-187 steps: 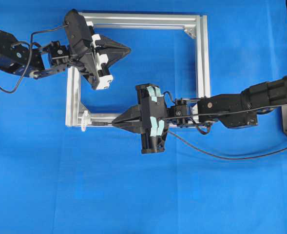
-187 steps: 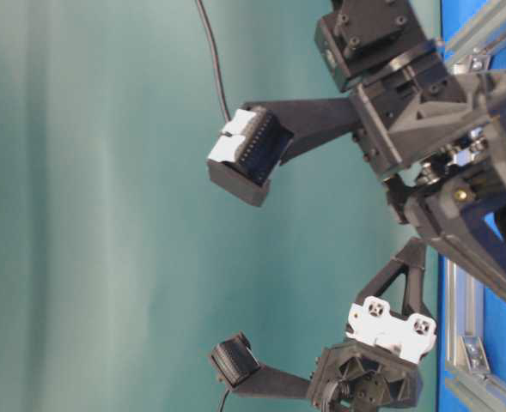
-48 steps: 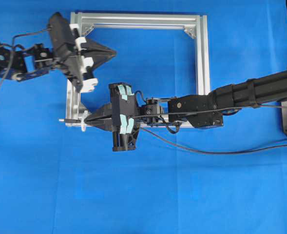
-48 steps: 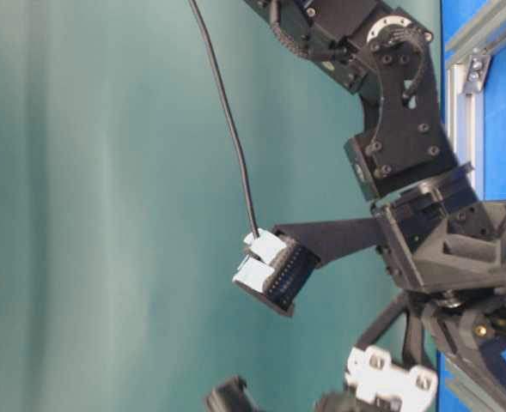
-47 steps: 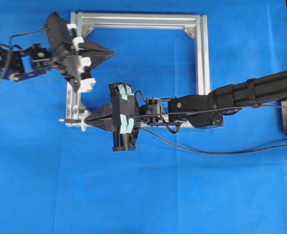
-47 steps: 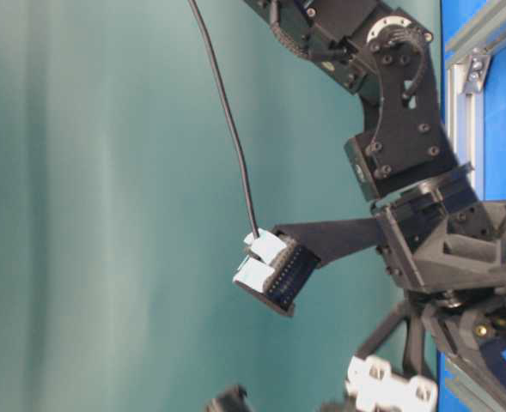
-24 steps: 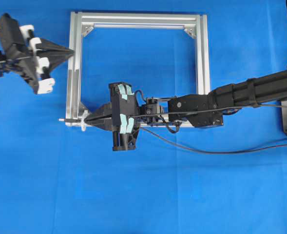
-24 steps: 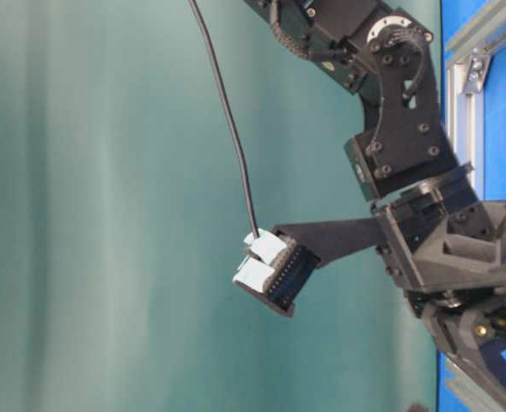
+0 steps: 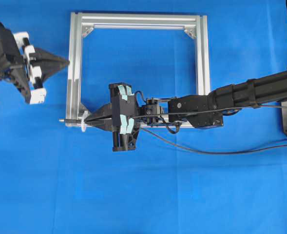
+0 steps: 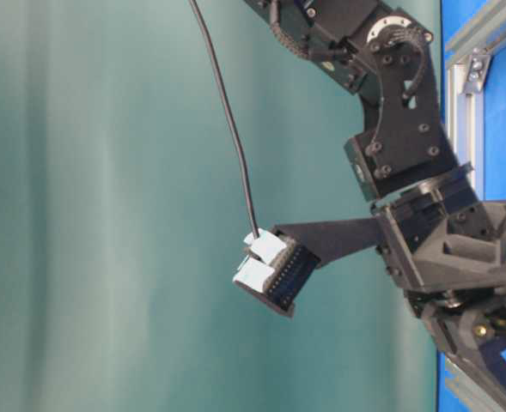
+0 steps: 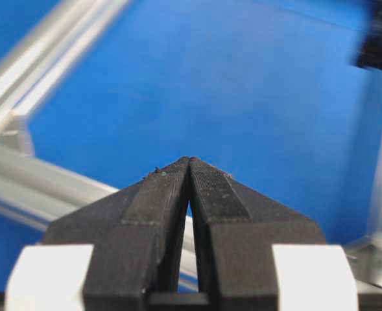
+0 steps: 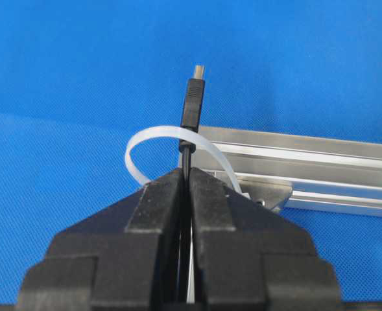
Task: Insert the wire through the string loop located on the left side.
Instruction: 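Swing the left gripper over toward the plug poking through the loop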
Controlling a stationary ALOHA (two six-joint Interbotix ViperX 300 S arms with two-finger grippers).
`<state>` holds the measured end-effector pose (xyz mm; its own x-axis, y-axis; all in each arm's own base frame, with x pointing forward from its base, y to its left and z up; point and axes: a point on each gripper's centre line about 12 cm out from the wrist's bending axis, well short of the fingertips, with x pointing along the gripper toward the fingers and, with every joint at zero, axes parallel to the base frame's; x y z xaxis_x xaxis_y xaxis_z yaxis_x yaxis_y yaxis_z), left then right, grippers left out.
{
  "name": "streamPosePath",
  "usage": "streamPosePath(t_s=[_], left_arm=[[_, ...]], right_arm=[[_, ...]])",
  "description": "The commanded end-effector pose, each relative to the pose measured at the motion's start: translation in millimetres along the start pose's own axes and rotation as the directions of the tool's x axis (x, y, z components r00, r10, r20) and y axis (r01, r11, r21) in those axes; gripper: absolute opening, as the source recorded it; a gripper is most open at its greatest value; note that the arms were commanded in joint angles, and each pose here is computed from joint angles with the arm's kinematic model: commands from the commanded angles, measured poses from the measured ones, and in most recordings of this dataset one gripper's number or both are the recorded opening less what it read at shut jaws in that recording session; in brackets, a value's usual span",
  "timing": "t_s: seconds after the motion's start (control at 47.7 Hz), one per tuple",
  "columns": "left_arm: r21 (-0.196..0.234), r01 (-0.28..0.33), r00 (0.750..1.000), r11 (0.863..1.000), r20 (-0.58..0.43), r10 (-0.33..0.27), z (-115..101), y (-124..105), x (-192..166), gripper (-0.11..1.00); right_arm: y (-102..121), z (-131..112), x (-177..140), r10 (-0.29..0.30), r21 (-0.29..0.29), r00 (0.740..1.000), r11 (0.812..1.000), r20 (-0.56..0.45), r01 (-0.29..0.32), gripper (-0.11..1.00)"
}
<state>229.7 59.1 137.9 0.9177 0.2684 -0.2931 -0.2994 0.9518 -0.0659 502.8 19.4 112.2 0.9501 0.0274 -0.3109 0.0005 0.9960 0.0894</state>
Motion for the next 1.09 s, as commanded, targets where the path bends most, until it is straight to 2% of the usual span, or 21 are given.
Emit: streamPosePath(t_s=[0.0,0.147,0.293,0.377,0.44,0.859,0.901,0.943,1.069], left_arm=[[0.021,0.068,0.998,0.997,0.016,-0.068,2.9,-16.4,-2.4,0.0],[0.058,0.199,0.98,0.978,0.006,-0.2,-0.4,-48.2,-8.8,0.0],[0.097,0.312,0.949,0.945,0.006,-0.314,-0.2,-76.0,-16.8,0.0],[0.119,0.346,0.937,0.931,0.002,-0.349,-1.3,-84.1,-20.0,0.0],[0.121,0.354,0.934,0.927,-0.001,-0.357,-2.1,-86.1,-20.7,0.0],[0.132,0.354,0.935,0.926,-0.017,-0.355,-4.4,-85.4,-21.2,0.01],[0.127,0.354,0.935,0.927,-0.015,-0.355,-4.0,-85.4,-21.4,0.04],[0.121,0.354,0.935,0.927,-0.015,-0.355,-4.0,-85.4,-21.4,0.13],[0.119,0.358,0.933,0.926,-0.019,-0.359,-3.9,-86.8,-21.3,0.49]], right_arm=[[0.9,18.3,-0.7,0.002,0.004,0.999,1.0,0.048,-0.002,0.0],[0.2,19.1,-1.0,0.001,0.003,0.999,1.0,0.049,-0.001,0.0],[0.1,18.2,-0.7,0.001,0.003,0.999,1.0,0.046,-0.001,0.0],[0.3,19.7,-0.8,0.001,0.003,0.999,1.0,0.051,-0.001,0.0],[0.2,19.0,-1.0,0.001,0.004,0.999,1.0,0.048,-0.001,0.0],[-0.7,17.3,-0.9,-0.001,0.003,0.999,1.0,0.042,0.001,0.0],[0.0,17.3,-0.9,0.0,0.004,0.999,1.0,0.042,0.0,0.0],[0.1,17.3,-0.9,0.001,0.003,0.999,1.0,0.041,-0.001,0.0],[-0.7,18.1,-1.1,-0.001,0.005,0.999,1.0,0.043,0.001,0.0]])
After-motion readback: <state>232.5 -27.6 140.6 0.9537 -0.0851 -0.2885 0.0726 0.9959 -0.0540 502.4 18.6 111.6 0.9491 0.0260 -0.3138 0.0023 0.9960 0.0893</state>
